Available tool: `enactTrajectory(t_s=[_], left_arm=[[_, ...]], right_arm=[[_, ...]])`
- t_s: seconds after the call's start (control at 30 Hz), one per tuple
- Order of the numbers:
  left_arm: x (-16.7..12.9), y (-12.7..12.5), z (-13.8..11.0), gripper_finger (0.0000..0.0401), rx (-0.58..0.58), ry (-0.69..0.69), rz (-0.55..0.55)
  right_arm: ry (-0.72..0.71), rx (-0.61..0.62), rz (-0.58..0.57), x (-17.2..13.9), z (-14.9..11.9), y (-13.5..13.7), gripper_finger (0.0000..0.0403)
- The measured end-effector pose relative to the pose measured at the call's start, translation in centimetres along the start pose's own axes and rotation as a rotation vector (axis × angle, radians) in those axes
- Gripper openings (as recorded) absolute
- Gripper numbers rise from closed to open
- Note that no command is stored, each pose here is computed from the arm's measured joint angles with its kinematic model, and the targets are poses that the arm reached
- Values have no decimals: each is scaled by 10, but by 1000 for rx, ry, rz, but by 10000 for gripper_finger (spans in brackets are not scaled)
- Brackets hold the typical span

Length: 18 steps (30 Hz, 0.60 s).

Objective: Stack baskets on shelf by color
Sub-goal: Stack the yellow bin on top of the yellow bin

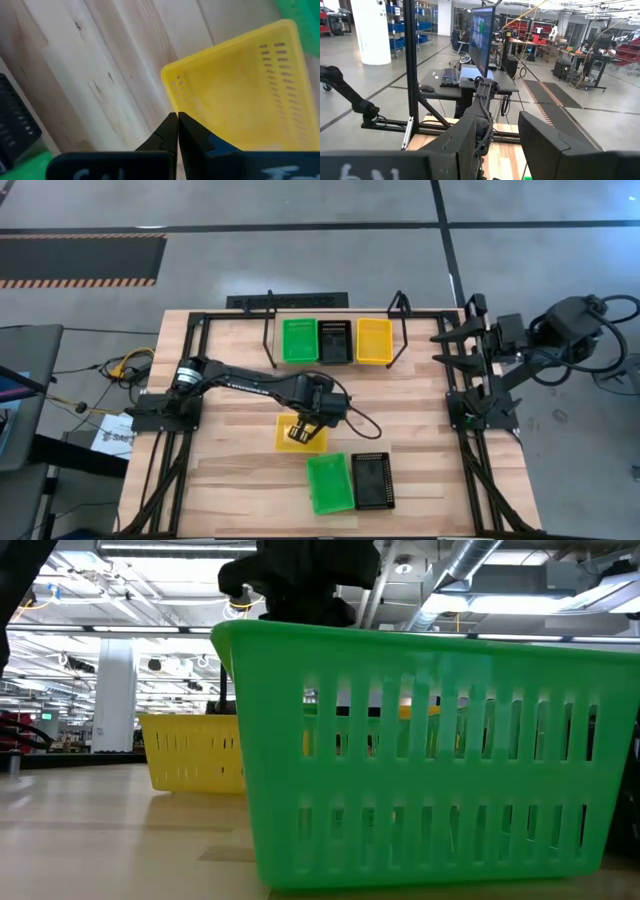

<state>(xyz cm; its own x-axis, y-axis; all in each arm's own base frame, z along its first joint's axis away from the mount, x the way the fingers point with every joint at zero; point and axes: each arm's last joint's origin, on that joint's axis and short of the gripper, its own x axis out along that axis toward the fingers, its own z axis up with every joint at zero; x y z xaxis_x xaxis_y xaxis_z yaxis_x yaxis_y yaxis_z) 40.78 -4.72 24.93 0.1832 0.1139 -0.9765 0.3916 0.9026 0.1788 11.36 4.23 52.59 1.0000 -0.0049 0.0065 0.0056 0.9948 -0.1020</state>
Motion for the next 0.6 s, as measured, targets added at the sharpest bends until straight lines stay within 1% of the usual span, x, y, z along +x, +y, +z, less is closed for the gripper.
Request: enactTrajectory(t_s=[0.1, 0.23, 0.37, 0.43, 0.53, 0.6], left_arm=[[-3, -1, -1, 0, -53, -15, -45], [-1, 6, -3, 0, -101, -30, -119], [0, 15, -7, 0, -135, -27, -122], [0, 19, -8, 2, -147, -31, -146], [10, 22, -13, 22, -170, -37, -217], [21, 21, -20, 45, -198, 10, -244]], right_arm=[[0, 0, 1, 0, 0, 0, 169], [0, -5, 1, 0, 0, 0, 172], [-1, -7, 1, 0, 0, 0, 173], [-1, -7, 1, 0, 0, 0, 171], [-2, -6, 1, 0, 0, 0, 170], [-2, -6, 9, 0, 0, 0, 169]])
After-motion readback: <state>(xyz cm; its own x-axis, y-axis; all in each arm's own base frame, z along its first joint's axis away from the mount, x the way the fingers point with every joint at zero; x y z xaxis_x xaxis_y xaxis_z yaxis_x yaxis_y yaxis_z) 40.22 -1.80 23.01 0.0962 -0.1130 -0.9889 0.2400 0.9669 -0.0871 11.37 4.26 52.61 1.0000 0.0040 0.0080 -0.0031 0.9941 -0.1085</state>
